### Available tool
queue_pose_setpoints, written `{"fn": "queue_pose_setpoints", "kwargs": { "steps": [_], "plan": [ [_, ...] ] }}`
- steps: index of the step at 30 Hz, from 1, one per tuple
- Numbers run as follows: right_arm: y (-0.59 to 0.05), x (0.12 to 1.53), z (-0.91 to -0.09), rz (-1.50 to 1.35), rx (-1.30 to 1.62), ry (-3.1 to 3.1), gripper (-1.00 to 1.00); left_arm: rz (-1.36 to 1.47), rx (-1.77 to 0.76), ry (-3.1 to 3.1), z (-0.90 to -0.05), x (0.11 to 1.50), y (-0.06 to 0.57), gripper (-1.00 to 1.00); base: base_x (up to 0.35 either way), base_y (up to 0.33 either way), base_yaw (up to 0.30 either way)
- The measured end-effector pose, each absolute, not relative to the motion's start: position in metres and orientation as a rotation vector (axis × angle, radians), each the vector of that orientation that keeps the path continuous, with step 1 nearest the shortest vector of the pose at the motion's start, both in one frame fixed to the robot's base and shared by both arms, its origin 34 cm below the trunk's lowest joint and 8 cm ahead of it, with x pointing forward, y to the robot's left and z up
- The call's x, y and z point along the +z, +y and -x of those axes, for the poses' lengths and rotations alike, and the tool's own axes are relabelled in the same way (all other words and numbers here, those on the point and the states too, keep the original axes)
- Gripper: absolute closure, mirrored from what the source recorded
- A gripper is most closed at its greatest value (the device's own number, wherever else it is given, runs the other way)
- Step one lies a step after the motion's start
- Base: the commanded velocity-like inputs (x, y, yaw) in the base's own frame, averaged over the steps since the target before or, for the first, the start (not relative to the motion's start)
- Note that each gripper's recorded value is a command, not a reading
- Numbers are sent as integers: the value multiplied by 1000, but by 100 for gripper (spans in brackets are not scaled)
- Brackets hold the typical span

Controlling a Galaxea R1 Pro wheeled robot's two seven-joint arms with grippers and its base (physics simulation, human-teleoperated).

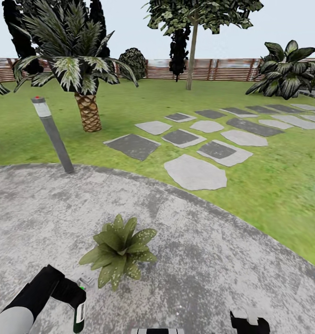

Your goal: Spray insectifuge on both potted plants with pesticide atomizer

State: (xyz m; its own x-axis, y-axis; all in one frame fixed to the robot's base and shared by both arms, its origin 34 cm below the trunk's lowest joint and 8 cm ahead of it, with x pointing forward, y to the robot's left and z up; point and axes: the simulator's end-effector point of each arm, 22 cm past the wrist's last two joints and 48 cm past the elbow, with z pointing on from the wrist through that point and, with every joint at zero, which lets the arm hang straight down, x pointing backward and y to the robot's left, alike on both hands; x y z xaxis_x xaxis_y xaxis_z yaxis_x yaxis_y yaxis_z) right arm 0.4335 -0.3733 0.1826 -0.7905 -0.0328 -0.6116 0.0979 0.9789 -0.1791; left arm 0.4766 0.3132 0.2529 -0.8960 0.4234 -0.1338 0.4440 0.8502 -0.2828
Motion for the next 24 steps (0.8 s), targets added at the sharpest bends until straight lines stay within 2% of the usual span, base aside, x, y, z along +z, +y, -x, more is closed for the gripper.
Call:
{"fn": "queue_pose_setpoints", "kwargs": {
  "steps": [3,8,13,16,20,24],
  "plan": [
    [-373,182,-433,-46,-265,2469,-100,-698,-471,2951,-479,254,314,100,-123,77,-81],
    [-374,182,-433,-42,-265,2471,-100,-698,-476,2945,-480,254,310,100,-104,283,-5],
    [-375,183,-433,-44,-267,2470,-100,-692,-479,2947,-480,255,310,100,0,335,0],
    [-372,182,-434,-46,-262,2469,-100,-694,-481,2944,-480,255,309,100,213,268,-2],
    [-373,183,-434,-48,-265,2467,-100,-694,-479,2943,-481,255,309,100,167,205,-220],
    [-373,184,-435,-46,-264,2466,-100,-694,-477,2941,-482,256,309,100,21,34,-246]
  ]
}}
